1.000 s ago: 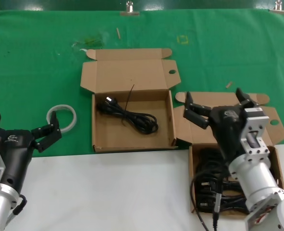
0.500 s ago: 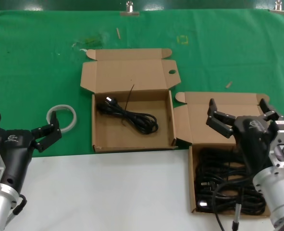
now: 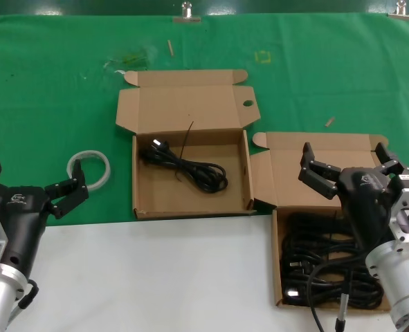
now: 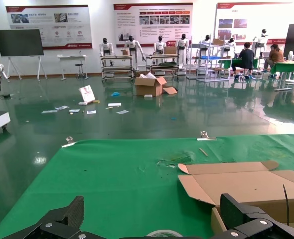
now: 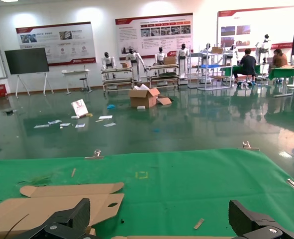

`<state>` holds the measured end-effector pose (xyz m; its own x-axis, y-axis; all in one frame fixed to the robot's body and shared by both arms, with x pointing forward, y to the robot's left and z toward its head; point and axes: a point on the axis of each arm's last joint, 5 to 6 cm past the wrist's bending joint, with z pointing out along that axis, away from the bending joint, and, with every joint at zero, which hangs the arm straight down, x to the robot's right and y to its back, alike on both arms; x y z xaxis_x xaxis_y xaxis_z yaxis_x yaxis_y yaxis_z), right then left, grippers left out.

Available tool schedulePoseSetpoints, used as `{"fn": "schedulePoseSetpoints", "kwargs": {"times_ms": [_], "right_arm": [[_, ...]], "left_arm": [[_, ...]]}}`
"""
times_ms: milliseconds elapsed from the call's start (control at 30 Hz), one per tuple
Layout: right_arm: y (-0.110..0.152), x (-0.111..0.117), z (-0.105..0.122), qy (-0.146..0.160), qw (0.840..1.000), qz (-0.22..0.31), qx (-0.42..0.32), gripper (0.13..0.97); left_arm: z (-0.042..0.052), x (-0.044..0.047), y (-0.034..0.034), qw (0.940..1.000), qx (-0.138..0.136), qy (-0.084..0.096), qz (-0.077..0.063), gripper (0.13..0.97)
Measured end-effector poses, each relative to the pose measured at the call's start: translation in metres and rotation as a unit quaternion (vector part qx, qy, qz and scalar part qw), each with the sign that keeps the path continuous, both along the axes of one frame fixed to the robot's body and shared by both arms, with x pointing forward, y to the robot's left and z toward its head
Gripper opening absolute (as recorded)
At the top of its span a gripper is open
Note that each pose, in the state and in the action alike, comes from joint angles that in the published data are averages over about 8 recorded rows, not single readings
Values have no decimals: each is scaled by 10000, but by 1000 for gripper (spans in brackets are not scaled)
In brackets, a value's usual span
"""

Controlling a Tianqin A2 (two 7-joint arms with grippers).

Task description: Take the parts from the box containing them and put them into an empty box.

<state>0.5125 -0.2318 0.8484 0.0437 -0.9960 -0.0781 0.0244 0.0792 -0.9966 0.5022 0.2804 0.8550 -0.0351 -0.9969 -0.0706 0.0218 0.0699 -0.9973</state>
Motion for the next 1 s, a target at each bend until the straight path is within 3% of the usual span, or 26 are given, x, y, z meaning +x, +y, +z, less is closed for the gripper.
{"fn": "schedulePoseSetpoints", "kwargs": {"times_ms": [1000], "right_arm": [[0,0,0,0,10000,0,0,966]], "left_arm": [[0,0,0,10000,0,0,0,965]]}}
